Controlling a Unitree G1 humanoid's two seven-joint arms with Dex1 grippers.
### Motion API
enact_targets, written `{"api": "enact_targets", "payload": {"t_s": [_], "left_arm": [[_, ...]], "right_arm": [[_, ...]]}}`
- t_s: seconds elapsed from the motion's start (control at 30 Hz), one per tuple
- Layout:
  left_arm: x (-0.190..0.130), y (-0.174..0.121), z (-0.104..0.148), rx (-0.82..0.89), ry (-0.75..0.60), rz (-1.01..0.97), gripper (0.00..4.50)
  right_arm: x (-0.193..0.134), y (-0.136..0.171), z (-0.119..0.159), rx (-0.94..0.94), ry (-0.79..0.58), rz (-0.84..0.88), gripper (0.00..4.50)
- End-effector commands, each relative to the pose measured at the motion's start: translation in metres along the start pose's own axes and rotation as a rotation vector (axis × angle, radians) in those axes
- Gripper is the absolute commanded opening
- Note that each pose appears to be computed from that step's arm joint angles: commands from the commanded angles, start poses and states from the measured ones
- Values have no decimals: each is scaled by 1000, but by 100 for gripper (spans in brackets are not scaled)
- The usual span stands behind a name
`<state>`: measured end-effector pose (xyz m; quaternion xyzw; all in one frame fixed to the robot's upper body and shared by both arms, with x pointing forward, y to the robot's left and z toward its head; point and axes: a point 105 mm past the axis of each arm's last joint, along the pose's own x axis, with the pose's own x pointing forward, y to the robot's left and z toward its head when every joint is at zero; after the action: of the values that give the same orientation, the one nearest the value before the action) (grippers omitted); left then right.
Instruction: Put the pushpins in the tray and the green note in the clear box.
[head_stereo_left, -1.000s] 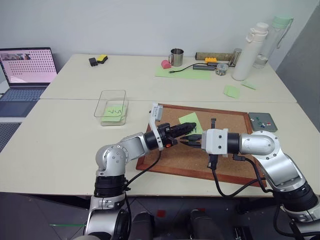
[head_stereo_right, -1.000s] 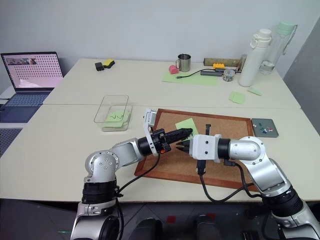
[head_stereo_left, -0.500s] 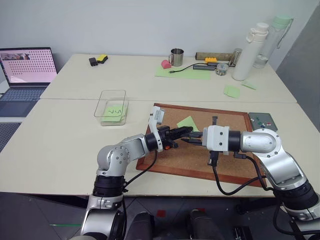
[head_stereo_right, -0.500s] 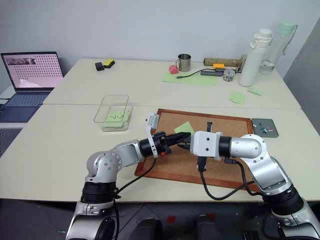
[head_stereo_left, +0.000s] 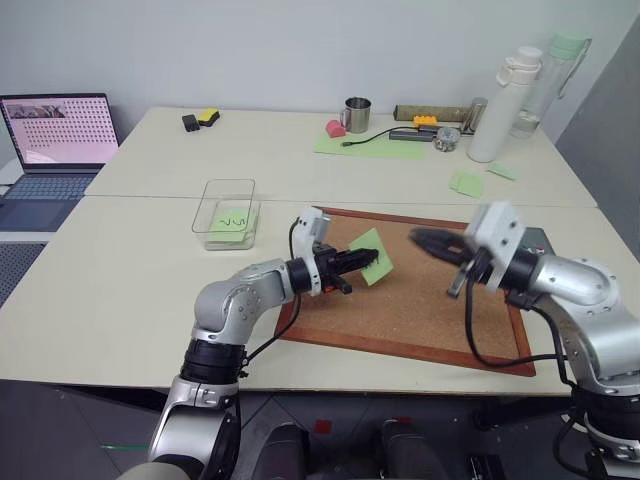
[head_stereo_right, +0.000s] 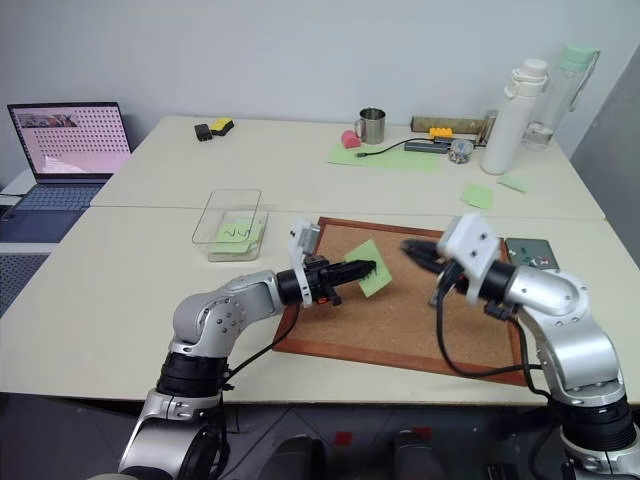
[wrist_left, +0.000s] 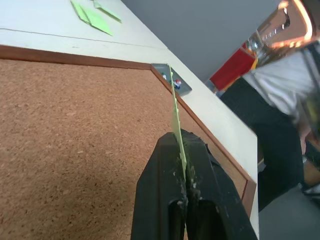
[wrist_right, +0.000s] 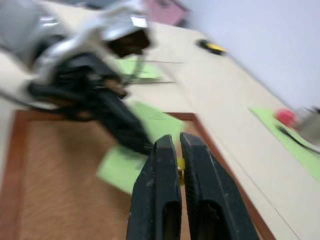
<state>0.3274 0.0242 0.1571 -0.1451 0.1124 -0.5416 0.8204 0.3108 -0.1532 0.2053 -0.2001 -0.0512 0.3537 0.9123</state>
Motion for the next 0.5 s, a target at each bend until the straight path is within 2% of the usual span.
{"api": "enact_targets", "payload": {"t_s": [0.03,0.13,0.23,0.4,0.5], "left_arm": [[19,-36,30,260,-35,-119,4],[33,-56,34,448,-15,-178,4],[45,-61,22,671,44,-200,4],[57,-59,7,765,59,-202,4],[58,-60,3,787,58,-203,4]], "right_arm": [[-25,-55,-34,132,99,-291,0],[-43,-87,-64,247,173,-447,0],[-52,-110,-91,350,215,-551,0],[-54,-131,-125,454,267,-612,0],[-51,-140,-135,492,269,-617,0]]}}
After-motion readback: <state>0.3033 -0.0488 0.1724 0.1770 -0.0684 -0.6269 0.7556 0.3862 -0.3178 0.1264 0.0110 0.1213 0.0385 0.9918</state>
